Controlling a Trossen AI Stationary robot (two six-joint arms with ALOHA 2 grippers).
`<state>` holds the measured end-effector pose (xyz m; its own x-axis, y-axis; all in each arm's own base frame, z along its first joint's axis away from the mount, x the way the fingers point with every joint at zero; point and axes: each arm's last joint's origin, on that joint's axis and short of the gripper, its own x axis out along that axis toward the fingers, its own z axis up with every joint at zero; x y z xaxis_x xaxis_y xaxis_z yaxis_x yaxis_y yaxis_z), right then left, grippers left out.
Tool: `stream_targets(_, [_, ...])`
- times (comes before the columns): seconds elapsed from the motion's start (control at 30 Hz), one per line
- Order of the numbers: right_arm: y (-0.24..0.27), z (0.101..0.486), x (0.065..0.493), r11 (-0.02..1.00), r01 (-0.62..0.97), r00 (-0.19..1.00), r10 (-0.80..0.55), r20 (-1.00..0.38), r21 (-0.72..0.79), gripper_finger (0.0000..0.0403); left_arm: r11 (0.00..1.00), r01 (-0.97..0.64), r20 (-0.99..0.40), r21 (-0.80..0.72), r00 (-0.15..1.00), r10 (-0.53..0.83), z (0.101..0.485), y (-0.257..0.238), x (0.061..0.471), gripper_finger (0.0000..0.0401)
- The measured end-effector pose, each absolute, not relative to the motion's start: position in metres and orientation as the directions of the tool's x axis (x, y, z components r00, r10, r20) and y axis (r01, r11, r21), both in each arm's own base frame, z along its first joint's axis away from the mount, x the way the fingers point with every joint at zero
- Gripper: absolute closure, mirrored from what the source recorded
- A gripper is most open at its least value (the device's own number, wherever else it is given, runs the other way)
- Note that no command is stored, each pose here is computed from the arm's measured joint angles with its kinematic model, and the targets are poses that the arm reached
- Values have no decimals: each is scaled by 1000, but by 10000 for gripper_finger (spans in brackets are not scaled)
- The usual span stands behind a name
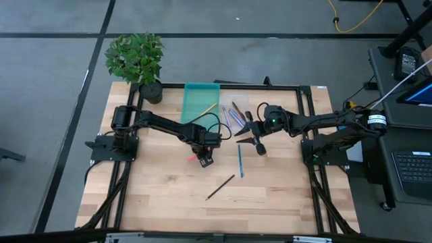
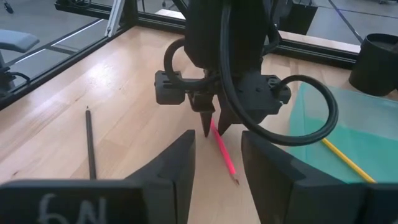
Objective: Sort pens & pencils
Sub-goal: Put the pink pencil into the blue bin
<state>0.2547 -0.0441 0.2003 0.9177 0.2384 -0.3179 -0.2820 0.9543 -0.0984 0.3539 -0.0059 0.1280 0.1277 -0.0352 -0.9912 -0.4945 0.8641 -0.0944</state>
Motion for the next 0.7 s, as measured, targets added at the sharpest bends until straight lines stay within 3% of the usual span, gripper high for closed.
stream_targets(0.7, [-44, 201, 255, 955, -281, 919, 238, -314, -99, 271, 859, -502, -993, -100, 110, -51, 124, -7, 354, 309])
